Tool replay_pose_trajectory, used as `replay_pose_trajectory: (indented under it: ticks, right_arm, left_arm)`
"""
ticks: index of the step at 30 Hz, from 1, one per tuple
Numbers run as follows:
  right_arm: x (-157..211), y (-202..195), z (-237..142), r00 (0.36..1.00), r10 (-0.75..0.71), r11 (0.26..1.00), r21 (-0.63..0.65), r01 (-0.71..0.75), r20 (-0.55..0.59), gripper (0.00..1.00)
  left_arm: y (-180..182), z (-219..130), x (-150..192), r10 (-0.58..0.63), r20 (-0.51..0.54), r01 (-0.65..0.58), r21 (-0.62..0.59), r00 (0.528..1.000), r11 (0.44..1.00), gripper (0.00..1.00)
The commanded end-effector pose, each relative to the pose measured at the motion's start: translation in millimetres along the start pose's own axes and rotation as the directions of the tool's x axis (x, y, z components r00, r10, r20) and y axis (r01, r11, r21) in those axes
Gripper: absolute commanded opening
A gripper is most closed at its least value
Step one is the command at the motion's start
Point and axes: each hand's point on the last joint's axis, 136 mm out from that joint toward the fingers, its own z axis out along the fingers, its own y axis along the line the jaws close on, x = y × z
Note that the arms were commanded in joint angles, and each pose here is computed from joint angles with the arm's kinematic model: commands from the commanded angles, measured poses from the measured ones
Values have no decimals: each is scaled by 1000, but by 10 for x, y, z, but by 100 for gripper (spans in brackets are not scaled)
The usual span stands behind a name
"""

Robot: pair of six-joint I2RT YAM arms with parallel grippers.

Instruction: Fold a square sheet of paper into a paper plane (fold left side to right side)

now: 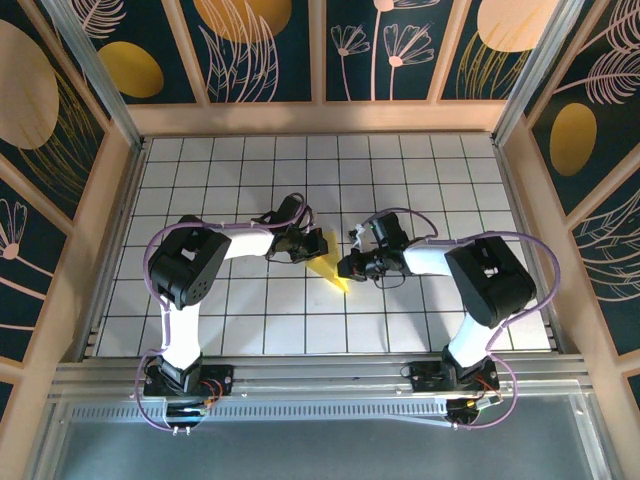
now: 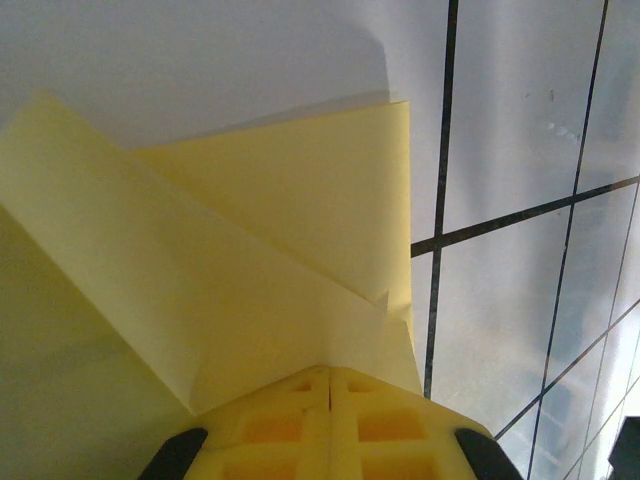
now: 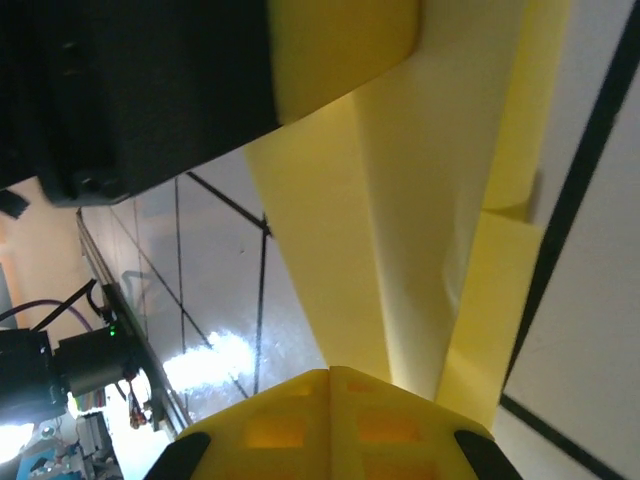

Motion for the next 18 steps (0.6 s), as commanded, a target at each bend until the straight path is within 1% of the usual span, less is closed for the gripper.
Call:
replay_pose_trajectory:
  ticks: [1, 11, 18]
  right_arm:
    - [-30, -109, 42, 1000, 12, 999, 38, -12, 2, 0]
    - [209, -274, 117, 996, 65, 995, 73, -61, -57, 0]
    - [382, -427, 119, 990, 110, 987, 129, -98, -88, 0]
  left_arm:
    - [572, 79, 142, -58, -17, 53, -206, 998, 977, 0]
    - [577, 80, 141, -57, -17, 52, -210, 998, 976, 0]
    - [545, 71, 110, -52, -9, 49, -203, 999, 978, 0]
